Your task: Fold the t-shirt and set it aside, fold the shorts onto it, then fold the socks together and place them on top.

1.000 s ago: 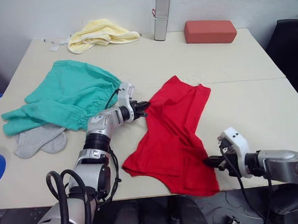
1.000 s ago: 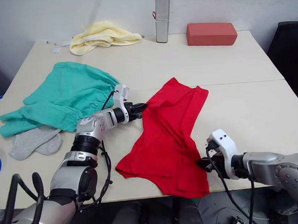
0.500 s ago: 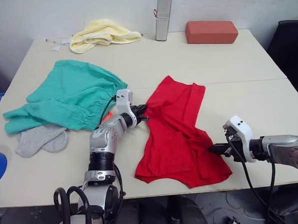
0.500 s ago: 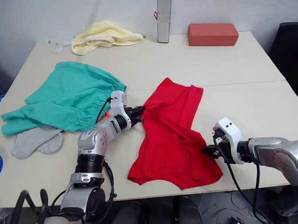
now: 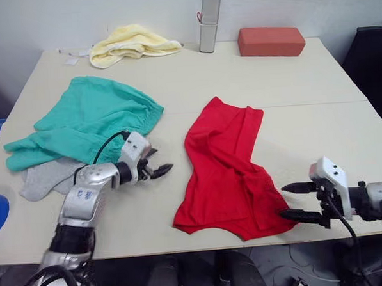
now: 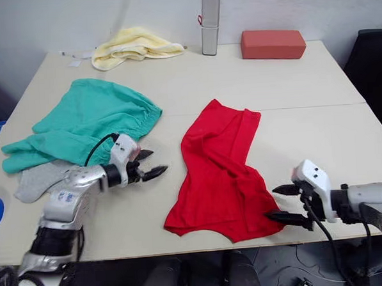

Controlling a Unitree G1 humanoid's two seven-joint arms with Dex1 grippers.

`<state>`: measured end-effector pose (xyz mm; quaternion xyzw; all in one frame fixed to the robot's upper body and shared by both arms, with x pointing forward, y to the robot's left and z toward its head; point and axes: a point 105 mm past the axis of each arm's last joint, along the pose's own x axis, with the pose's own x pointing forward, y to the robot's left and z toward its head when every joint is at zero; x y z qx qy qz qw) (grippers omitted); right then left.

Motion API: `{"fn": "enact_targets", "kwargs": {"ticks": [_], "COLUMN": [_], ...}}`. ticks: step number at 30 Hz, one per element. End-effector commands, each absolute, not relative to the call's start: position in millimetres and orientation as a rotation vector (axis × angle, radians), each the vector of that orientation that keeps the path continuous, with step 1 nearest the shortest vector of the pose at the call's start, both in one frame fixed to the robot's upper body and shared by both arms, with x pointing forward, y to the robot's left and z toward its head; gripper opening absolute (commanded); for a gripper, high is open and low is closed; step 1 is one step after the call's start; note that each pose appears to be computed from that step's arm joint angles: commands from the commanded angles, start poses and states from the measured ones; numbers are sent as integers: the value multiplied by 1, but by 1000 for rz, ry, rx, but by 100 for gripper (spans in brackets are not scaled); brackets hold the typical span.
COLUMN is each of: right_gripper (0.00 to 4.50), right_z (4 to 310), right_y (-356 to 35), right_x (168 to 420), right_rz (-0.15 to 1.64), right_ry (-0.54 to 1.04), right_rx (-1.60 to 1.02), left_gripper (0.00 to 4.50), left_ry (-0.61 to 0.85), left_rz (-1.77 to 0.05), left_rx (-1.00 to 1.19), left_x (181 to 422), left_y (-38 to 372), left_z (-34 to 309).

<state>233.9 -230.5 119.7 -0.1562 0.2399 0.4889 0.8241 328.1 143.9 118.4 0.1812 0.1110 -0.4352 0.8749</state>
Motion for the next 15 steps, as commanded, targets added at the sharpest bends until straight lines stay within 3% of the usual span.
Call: {"fn": "enact_targets", "kwargs": {"ticks": [1,5,10,15], "right_gripper": [450,450,450,450], "right_z": [133,119,98,88], "right_y": [-243,-262,-268,-258], "right_x": [244,247,248,258], "right_rz": [1063,1136,1225,1262], "right_ry": [307,144,16,-57], "right_rx": [-552,-978,-1148,-1197], "left_gripper": [449,449,449,449], "left_ry": [49,-146,-285,-385], "left_rz": [-1107,-1227,-1365,-1406], "left_rx": [567,809,1104,1165], "left_x": [306,294,294,299], "left_y": [133,148,148,131], "left_z": [135,129,111,101]}}
